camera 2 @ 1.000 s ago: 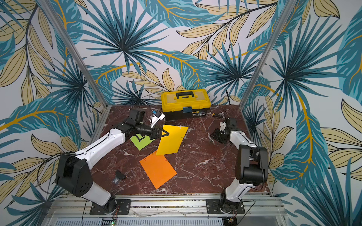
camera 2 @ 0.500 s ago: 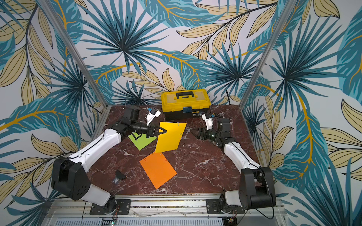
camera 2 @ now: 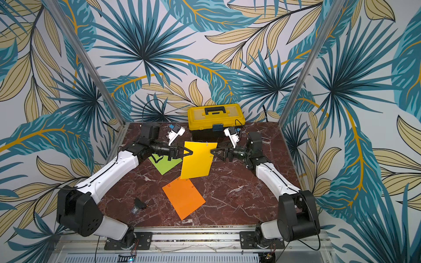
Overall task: Unclip the paperclips from the documents
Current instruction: Adjust the document.
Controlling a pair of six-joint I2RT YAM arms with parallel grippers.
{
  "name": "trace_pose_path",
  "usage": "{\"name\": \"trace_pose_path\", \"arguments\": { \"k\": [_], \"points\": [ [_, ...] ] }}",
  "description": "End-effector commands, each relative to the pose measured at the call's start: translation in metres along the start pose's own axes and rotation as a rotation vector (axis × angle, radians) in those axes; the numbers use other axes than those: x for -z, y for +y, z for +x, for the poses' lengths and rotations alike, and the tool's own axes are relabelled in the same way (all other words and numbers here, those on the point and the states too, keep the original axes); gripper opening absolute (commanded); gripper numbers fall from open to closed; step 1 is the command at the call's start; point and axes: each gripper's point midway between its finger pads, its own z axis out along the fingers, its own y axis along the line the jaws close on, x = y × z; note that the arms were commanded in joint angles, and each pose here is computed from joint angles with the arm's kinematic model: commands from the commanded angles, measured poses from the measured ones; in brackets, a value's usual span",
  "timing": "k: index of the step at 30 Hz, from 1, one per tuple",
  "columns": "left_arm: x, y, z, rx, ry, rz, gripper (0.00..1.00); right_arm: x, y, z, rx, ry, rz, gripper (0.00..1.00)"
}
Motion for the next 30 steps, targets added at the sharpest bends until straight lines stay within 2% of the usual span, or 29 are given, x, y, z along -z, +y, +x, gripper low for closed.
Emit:
{"name": "trace_pose_path", "arguments": {
  "k": [1,5,10,16,26,30],
  "points": [
    [0.007,-0.016,-0.014,-0.048,-0.028,0.032,0.00,-0.009,0.011,-0.005,0.019,0.008,-0.083,0.76],
    [0.007,-0.016,-0.015,-0.050,-0.028,0.030,0.00,-0.013,0.017,-0.009,0.006,-0.001,-0.137,0.74],
    [0.006,-0.010,-0.012,-0.041,-0.025,0.019,0.00,-0.016,0.026,-0.007,-0.016,0.014,-0.183,0.65],
    [0.009,-0.003,-0.012,-0.037,-0.029,0.008,0.00,-0.014,0.030,-0.001,-0.037,0.028,-0.193,0.49],
    [0.009,0.003,-0.006,-0.018,-0.021,0.003,0.00,-0.015,0.030,0.000,-0.047,0.045,-0.189,0.15],
    [0.009,0.006,-0.002,-0.010,-0.012,-0.005,0.00,-0.016,0.029,0.000,-0.047,0.050,-0.181,0.07]
  ]
}}
